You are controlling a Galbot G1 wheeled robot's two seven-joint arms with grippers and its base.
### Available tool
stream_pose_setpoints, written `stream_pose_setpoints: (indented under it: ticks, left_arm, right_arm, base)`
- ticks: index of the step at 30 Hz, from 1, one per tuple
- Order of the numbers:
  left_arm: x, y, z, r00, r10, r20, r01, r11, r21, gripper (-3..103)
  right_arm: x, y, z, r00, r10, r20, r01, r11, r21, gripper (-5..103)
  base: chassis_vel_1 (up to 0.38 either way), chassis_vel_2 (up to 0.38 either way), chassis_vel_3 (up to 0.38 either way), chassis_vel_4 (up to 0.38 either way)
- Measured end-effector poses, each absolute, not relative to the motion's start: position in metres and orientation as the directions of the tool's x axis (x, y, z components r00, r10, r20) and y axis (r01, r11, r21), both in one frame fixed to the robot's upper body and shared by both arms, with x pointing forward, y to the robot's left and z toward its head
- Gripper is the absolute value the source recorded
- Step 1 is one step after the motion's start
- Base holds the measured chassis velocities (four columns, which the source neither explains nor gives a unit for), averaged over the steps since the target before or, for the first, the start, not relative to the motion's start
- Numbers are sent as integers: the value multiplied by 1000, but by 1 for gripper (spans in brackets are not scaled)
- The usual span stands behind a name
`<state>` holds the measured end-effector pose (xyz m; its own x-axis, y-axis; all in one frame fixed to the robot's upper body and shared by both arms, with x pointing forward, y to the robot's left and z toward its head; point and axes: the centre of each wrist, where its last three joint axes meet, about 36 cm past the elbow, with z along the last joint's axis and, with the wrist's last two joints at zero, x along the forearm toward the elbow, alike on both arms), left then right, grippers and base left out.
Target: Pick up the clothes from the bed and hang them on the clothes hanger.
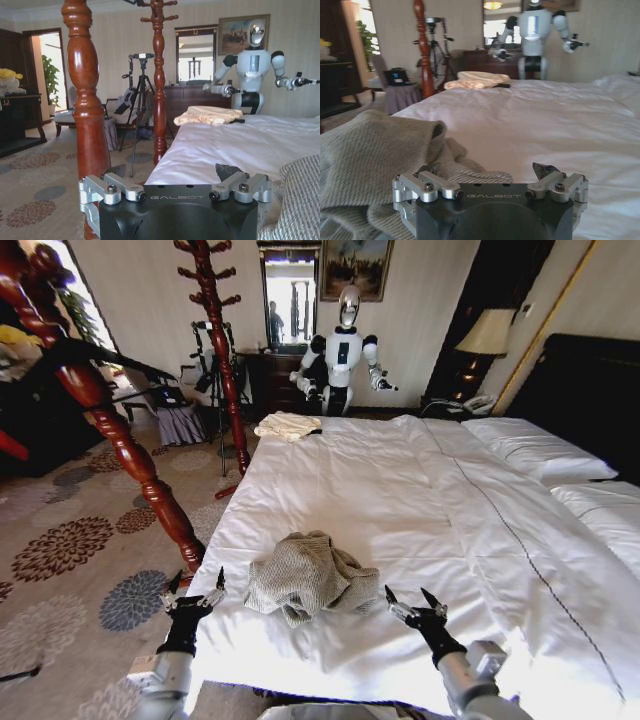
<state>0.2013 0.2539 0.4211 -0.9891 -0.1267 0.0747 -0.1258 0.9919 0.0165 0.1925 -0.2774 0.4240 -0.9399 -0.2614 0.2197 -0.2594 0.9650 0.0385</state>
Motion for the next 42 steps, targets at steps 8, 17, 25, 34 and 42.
stream_pose_setpoints:
  ticks: [8,17,25,34,42]
  left_arm:
    - [197,248,411,-984,-145,103,-145,989,0,100]
    - [195,244,432,-985,-156,69,-157,988,-3,100]
    - [195,245,435,-981,-182,67,-182,983,1,100]
    - [194,244,436,-979,-193,66,-193,981,4,100]
    - [194,245,438,-977,-206,60,-206,979,6,100]
  right_arm:
    - [207,-280,397,-930,-283,234,-277,959,61,100]
    - [224,-278,376,-925,-139,353,-101,987,124,100]
    - [241,-263,376,-911,-136,389,29,921,389,100]
    - [248,-254,364,-913,-148,381,54,881,471,100]
    - [241,-245,362,-922,-172,347,32,860,509,82]
  base:
    - [0,0,0,0]
    - [0,0,0,0]
    - [0,0,0,0]
    - [0,0,0,0]
    - [0,0,0,0]
